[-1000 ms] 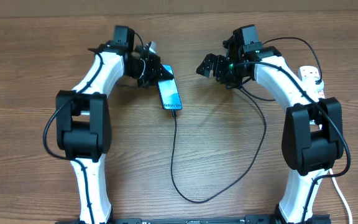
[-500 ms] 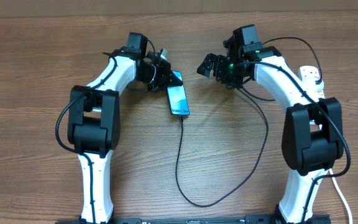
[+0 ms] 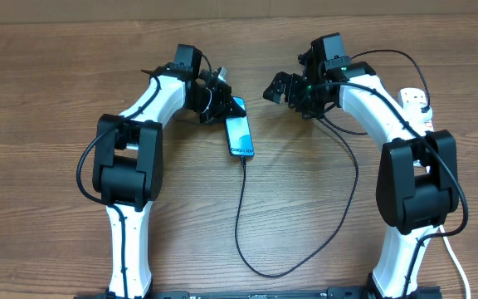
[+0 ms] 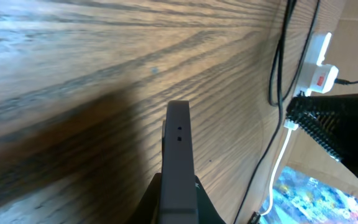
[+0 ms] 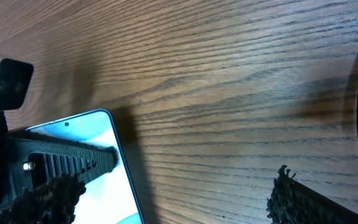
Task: Plug charger to phone and switch on socket
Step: 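Lower the phone with the left gripper onto the table center, then open the left gripper, release the phone, and raise the left arm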
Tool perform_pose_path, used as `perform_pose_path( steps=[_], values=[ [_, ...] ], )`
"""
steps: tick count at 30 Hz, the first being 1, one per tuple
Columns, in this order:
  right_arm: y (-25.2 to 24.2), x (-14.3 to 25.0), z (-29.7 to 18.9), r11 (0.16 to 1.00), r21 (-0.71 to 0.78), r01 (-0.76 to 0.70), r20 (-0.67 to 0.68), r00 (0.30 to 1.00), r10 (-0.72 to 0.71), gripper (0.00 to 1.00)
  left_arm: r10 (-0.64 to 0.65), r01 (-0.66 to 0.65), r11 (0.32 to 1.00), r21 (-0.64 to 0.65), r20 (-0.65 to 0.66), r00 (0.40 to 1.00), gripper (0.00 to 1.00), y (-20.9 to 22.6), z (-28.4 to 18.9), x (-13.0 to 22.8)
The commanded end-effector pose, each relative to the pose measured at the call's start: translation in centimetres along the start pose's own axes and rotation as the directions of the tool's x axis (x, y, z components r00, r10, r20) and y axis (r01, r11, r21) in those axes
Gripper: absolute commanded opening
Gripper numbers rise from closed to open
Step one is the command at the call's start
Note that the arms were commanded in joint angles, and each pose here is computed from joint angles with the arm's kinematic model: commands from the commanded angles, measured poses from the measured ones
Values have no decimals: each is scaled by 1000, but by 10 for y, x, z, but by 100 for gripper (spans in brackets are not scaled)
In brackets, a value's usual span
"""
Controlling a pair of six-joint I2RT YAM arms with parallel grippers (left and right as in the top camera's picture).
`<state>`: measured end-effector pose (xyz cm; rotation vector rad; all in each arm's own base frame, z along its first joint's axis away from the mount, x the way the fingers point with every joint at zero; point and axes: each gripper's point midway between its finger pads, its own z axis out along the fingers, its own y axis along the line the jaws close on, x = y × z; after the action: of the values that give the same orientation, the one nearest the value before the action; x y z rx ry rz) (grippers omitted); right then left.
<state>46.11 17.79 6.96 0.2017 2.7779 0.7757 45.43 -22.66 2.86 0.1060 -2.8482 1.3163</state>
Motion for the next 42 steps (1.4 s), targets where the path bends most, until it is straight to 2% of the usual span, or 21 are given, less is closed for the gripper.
perform_pose_path(
  steps=[1, 17, 40, 42],
  values=[
    [5, -9, -9, 1000, -2, 10, 31, 999, -10, 100, 38, -38, 999, 7, -14, 999, 4, -6, 5, 5],
    [4, -7, -9, 1000, 1, 7, 25, 1000, -7, 100, 70, -70, 998, -4, -42, 997, 4, -13, 19, 14],
    [4, -6, -9, 1000, 3, 4, 19, 1000, -4, 100, 11, -13, 1000, -23, -89, 996, 4, 11, 36, 22],
    [4, -6, -9, 1000, 3, 4, 19, 1000, -4, 100, 10, -12, 1000, -23, -88, 996, 10, 12, 36, 22]
  ],
)
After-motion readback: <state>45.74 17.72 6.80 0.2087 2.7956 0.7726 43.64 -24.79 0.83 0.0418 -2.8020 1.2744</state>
